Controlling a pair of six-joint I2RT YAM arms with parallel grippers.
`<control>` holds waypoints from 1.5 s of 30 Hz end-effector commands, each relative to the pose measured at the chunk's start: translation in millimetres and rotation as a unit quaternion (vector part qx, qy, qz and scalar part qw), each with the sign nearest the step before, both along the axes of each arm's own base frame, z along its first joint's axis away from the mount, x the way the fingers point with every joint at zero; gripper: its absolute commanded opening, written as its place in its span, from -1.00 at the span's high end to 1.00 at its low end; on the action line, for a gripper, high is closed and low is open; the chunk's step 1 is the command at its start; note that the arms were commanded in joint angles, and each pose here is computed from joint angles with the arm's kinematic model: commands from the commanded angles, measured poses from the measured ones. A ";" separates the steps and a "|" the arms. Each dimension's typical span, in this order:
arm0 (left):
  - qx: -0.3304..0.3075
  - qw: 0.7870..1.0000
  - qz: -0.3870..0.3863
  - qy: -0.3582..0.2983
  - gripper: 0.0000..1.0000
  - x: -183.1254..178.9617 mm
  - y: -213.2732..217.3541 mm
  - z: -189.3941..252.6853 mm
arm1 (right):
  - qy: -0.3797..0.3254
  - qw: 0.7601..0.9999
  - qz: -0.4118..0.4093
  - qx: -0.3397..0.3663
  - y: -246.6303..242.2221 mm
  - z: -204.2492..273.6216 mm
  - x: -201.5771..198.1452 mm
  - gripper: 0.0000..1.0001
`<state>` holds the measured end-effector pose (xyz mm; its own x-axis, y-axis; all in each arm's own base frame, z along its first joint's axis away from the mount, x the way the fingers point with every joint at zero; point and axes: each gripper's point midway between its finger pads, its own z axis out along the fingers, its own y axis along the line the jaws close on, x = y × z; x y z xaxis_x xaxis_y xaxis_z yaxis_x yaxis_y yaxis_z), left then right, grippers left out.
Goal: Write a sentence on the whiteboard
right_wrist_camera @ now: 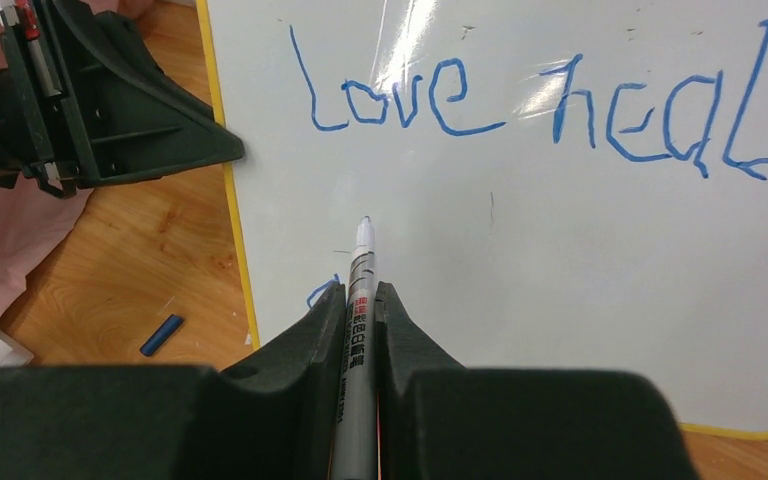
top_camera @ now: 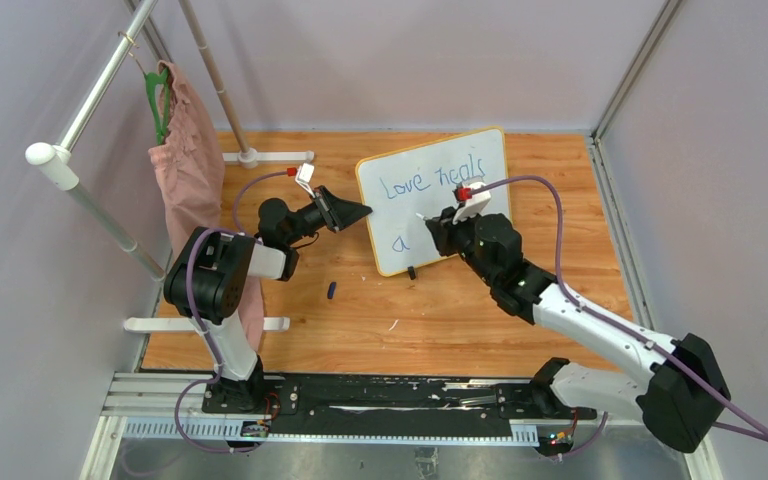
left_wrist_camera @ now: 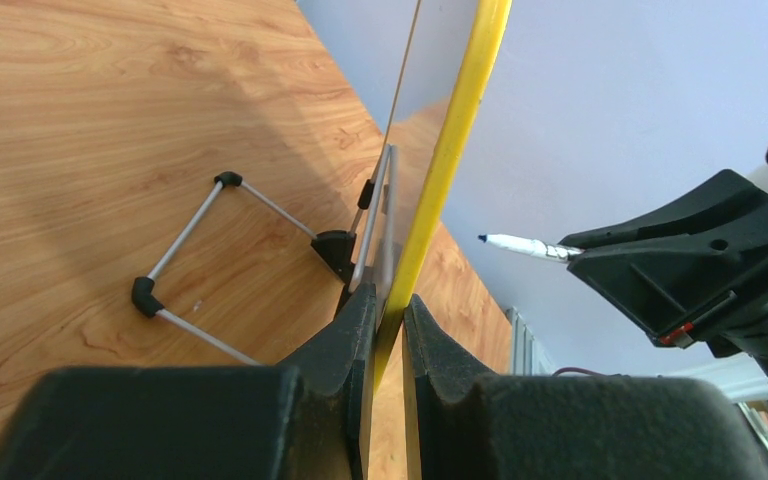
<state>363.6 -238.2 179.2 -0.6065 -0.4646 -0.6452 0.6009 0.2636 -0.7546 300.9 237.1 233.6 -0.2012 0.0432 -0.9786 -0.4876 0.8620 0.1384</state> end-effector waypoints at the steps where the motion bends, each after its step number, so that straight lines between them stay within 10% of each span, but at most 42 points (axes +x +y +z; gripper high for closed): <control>1: -0.013 1.000 -0.012 -0.012 0.88 -7.3 -2.3 12.0 | -0.019 0.999 0.026 0.029 15.2 15.0 7.1 1.00; 45: -0.014 1.000 -0.011 -0.010 0.88 -6.7 -2.4 10.6 | 0.041 0.997 0.009 -0.068 24.6 -52.3 17.4 1.00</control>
